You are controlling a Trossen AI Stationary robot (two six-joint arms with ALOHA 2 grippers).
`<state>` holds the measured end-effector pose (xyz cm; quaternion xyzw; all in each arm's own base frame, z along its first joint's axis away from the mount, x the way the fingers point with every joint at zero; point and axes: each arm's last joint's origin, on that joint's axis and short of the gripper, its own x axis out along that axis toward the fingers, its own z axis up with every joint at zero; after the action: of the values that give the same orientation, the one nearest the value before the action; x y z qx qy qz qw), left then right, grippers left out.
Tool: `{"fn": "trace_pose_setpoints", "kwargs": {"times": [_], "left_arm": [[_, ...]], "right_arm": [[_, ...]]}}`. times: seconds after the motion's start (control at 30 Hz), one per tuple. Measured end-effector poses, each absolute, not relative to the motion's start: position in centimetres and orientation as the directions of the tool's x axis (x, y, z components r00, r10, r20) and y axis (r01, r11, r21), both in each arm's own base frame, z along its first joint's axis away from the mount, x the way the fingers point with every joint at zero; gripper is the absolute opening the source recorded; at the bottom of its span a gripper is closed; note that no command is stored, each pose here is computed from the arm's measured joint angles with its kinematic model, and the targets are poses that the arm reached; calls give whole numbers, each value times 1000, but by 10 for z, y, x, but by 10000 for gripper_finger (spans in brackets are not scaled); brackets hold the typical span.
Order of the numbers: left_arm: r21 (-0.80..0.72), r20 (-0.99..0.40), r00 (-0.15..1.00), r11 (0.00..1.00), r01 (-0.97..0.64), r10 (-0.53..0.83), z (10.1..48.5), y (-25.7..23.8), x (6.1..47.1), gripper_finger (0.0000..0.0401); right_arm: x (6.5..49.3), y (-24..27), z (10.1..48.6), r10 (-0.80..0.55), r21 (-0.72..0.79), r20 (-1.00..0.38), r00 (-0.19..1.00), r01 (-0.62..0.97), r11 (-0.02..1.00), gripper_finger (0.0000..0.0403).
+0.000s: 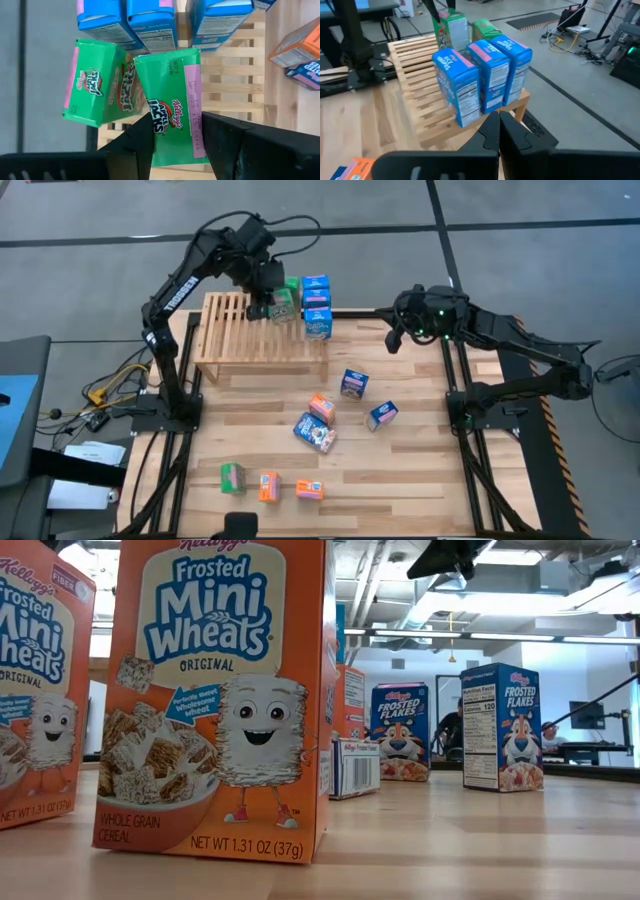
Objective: Stack cereal on shelf
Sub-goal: Put the right green cereal box on the shelf aligned with the other green cereal box
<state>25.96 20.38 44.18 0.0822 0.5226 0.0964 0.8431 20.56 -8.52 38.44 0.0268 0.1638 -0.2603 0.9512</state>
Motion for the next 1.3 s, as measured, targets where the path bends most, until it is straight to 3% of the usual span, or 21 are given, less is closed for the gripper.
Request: {"fn": "trace_pose_setpoints", "kwargs": {"times": [0.67, 1.3], "left_arm": [[255, -878, 437, 964, 77, 198, 425, 225, 269, 131], [258, -878, 435, 963, 77, 201, 424, 225, 270, 131]], "right_arm": [[198, -101, 384, -548, -9, -326, 770, 578, 816, 17], [196, -104, 384, -561, -13, -326, 761, 590, 807, 17]]}}
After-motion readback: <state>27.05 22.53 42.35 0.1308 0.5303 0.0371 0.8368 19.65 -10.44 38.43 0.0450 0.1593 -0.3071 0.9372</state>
